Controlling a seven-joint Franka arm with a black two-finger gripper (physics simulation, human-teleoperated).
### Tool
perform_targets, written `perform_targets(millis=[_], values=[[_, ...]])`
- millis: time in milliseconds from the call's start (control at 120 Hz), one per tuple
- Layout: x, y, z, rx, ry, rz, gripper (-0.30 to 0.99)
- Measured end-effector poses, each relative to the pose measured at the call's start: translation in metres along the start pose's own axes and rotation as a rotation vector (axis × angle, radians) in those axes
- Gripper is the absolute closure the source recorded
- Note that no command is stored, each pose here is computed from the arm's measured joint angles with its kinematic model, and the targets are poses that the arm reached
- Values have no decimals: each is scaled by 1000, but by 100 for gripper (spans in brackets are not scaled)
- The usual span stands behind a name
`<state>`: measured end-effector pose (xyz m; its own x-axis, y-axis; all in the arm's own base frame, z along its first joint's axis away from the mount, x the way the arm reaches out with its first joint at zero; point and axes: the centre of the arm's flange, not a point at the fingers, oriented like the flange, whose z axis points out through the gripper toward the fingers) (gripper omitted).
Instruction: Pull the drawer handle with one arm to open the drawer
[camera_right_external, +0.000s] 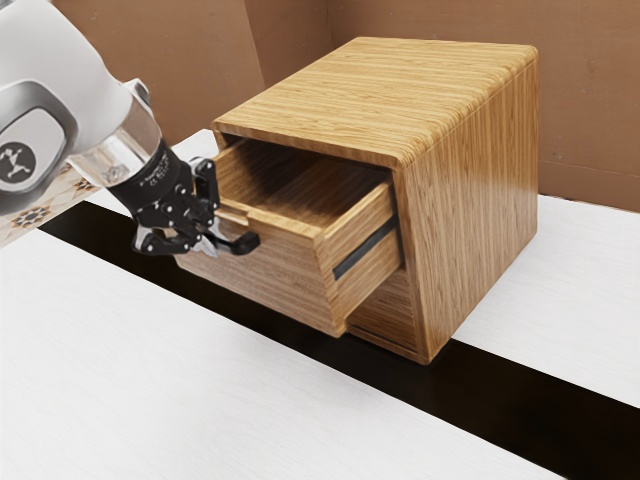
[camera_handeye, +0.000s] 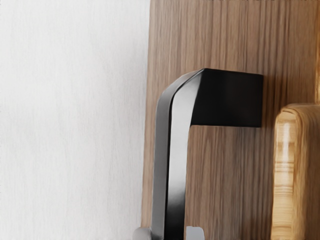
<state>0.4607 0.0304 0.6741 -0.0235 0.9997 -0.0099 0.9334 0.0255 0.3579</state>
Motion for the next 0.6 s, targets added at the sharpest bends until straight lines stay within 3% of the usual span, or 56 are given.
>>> perform_targets(millis=[600], values=[[9, -50, -23, -24, -11, -18, 79]])
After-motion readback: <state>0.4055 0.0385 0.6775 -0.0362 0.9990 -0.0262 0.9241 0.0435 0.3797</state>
